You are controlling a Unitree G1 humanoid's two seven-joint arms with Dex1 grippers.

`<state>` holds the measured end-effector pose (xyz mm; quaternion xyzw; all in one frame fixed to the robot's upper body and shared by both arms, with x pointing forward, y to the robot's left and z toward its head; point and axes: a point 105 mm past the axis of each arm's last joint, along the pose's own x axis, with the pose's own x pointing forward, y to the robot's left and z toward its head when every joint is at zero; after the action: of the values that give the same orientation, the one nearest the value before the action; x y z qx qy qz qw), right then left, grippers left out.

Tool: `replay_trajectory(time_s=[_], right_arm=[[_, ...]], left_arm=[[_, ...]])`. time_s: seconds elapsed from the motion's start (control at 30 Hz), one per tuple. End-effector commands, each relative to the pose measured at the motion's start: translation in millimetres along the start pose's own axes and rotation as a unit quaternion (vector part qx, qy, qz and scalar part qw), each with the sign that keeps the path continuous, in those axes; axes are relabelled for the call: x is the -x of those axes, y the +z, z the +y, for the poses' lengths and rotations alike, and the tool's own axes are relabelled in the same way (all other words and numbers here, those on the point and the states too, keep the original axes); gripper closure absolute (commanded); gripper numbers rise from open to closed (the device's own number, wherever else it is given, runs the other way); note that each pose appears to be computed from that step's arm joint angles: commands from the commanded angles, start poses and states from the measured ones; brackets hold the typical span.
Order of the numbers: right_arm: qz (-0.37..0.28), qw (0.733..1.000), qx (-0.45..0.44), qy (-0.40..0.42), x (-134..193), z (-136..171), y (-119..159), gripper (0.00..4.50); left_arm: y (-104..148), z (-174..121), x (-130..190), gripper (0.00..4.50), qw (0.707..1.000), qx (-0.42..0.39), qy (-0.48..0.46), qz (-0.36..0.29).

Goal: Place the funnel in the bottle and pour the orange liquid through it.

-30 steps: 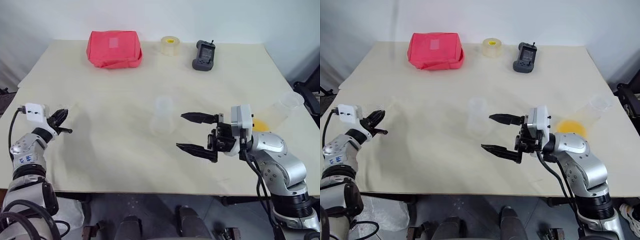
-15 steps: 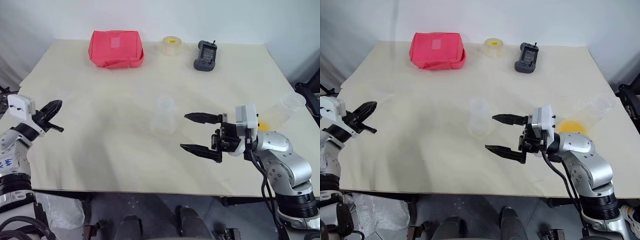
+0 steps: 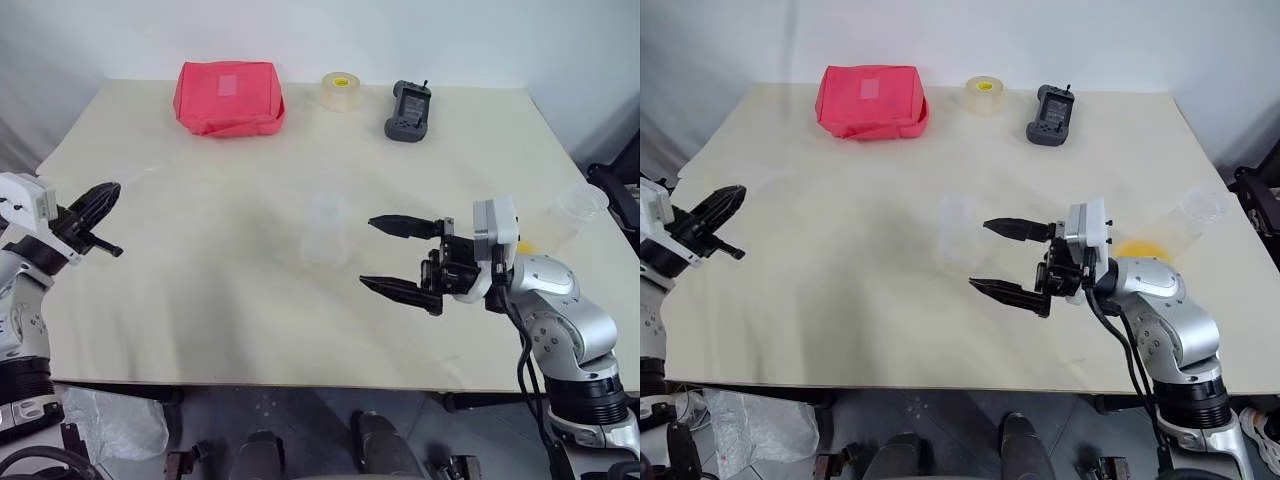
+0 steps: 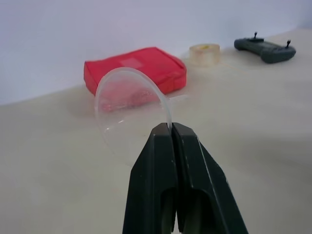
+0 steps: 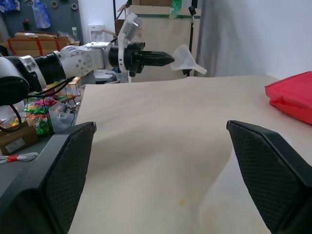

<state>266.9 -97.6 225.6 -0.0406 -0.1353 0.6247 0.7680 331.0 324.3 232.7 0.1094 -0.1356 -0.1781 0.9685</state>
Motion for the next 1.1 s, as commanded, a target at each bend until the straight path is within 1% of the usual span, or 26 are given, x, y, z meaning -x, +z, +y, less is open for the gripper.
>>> replay_trajectory(time_s=[0.03,0.17,0.4,0.5,0.63,0.7,0.83,0.9,0.97,1.1], right_arm=[[-0.019,1.000,0.020,0.000,1,0,12,0.00],[-0.019,1.000,0.021,-0.003,2,0,11,0.00],[-0.013,1.000,0.021,-0.010,8,-2,11,0.00],[-0.010,1.000,0.019,-0.013,10,-2,11,0.00],[-0.015,0.999,0.016,-0.046,20,-9,11,0.00],[-0.022,0.997,0.015,-0.079,24,-14,11,0.00],[-0.009,0.993,0.009,-0.115,34,-13,1,0.00],[-0.009,0.990,0.008,-0.142,39,-14,-2,0.00],[-0.008,0.988,0.007,-0.155,42,-12,-5,0.00],[-0.012,0.987,0.004,-0.160,40,-5,-7,0.00]], left_arm=[[21,-2,3,4.49,0.999,-0.020,-0.014,-0.025],[26,-11,1,4.49,0.999,-0.023,-0.035,-0.034],[35,-42,-12,4.49,0.991,-0.030,-0.126,-0.035],[39,-49,-16,4.49,0.988,-0.032,-0.149,-0.034],[53,-69,-33,4.49,0.973,-0.052,-0.223,-0.038],[60,-77,-42,4.49,0.963,-0.066,-0.258,-0.039],[75,-88,-58,4.49,0.945,-0.082,-0.312,-0.050],[80,-96,-66,4.49,0.931,-0.088,-0.350,-0.050],[83,-101,-72,4.49,0.920,-0.091,-0.378,-0.046],[79,-109,-83,4.49,0.899,-0.114,-0.422,-0.023]])
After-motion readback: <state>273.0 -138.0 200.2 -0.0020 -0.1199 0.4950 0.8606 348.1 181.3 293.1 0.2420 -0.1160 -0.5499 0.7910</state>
